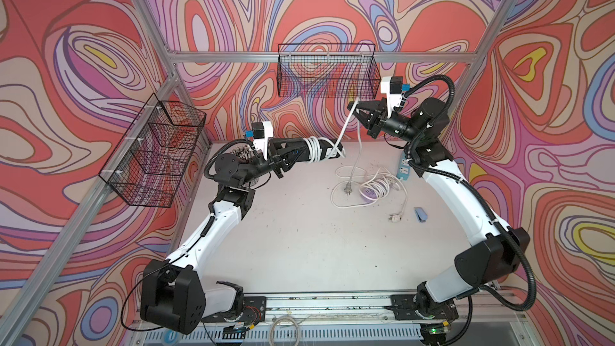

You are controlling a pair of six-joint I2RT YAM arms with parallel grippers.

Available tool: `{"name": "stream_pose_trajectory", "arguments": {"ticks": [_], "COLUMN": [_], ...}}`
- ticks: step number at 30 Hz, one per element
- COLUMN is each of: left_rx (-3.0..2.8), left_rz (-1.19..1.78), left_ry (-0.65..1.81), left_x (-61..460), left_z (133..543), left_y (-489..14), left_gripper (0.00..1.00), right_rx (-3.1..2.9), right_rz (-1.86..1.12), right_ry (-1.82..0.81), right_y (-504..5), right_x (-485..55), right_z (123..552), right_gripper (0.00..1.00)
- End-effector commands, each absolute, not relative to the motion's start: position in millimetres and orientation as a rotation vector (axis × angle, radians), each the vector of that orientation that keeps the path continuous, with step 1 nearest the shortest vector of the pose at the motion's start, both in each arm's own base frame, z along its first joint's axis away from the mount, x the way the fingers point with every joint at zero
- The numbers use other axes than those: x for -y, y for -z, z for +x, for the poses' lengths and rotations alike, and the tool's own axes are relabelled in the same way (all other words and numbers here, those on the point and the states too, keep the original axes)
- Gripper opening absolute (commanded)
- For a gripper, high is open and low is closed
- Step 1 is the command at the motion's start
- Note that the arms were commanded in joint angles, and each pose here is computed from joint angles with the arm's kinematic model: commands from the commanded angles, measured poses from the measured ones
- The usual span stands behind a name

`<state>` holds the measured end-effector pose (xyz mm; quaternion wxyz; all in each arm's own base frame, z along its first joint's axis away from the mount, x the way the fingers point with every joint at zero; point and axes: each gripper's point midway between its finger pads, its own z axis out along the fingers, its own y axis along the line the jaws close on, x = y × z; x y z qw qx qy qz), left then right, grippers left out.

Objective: Unwrap the cord wrapped around the power strip
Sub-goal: Unwrap the power cord from the power strip.

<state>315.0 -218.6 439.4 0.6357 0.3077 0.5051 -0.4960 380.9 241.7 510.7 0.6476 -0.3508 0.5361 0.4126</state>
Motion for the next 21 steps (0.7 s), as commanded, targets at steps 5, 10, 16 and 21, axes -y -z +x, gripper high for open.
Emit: {"name": "stream_pose_trajectory", "arguments": {"ticks": [5,10,16,21], "left_rx": [-1.049,-0.987,-0.897,-0.828], "left_rz": [0.643,0.630,0.612,0.600], "left_ry": [0.910,0.852,0.882,0.975], "left_x": [206,205,203,202], "left_z": [347,363,364,349], "left_y": [-465,-493,-530,-552], "left_gripper": [0.00,0.00,0.00,0.00], "right_rx": [-1.429,-1.548,-1.674,-1.747], "right_rz": [-0.809,-0.794,-0.760,-0.708], "right_ry": [-0.987,-1.058,-1.158,-1.209], "right_y": [-450,-400,-338,-284], "right_x": [-235,-236,-243,-258], "right_z": [355,346,351,365], "right_gripper": [0.00,0.00,0.00,0.00]}}
